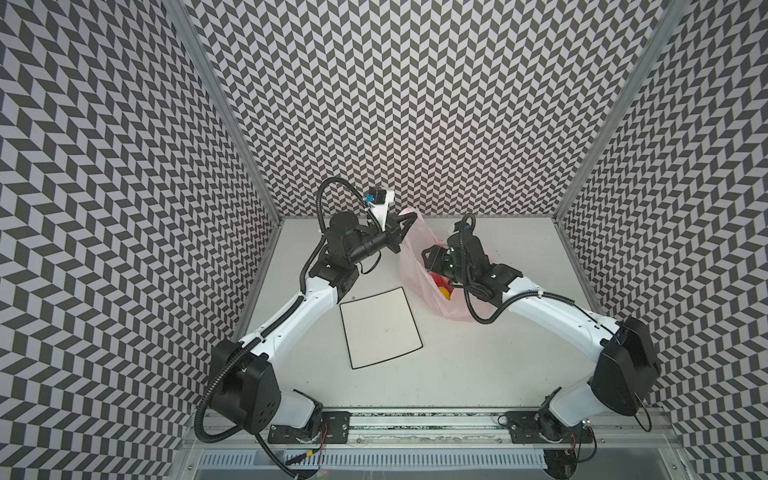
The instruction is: Take the fake fruits out of the plastic bag
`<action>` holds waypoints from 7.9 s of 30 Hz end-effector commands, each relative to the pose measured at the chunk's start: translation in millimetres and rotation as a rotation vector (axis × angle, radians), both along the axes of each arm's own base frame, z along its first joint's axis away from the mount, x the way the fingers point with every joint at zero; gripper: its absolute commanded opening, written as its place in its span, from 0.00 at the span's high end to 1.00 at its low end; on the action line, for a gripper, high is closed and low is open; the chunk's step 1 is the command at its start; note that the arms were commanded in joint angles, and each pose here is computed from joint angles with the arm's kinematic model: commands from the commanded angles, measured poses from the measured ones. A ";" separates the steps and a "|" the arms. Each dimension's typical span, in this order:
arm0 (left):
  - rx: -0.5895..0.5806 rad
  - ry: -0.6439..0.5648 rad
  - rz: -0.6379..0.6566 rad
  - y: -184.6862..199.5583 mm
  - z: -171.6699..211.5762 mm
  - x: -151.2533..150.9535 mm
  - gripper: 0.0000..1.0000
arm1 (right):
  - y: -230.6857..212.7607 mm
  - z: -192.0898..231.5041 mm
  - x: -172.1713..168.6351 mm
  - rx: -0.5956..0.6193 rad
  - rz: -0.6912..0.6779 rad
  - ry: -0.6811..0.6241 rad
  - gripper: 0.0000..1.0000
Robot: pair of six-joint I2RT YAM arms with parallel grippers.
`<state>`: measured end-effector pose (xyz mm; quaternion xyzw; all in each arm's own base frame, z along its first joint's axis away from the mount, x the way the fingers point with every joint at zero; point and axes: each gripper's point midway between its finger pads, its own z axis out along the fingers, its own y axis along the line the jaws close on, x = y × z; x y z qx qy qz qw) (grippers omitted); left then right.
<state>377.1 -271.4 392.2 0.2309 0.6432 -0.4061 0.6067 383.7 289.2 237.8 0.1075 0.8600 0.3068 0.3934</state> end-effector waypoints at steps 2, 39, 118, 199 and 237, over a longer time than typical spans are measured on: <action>-0.040 -0.009 0.045 8.1 9.8 -1.9 1.00 | 2.5 51.8 16.5 0.029 -0.028 -0.172 0.72; -0.186 0.071 -0.015 -13.9 -20.6 -15.3 0.92 | -155.5 82.7 -60.9 0.125 0.170 -0.337 1.00; -0.126 0.243 0.044 12.4 -123.4 -124.2 1.00 | -53.5 -135.3 24.5 -0.955 0.446 -0.123 0.53; -0.167 0.310 0.216 8.6 -145.8 -72.0 1.00 | -34.0 -56.6 13.2 -0.294 0.381 -0.176 0.63; -0.109 0.249 0.256 50.4 -131.3 -7.0 1.00 | 123.3 -108.2 -173.5 -0.501 1.036 -0.663 0.67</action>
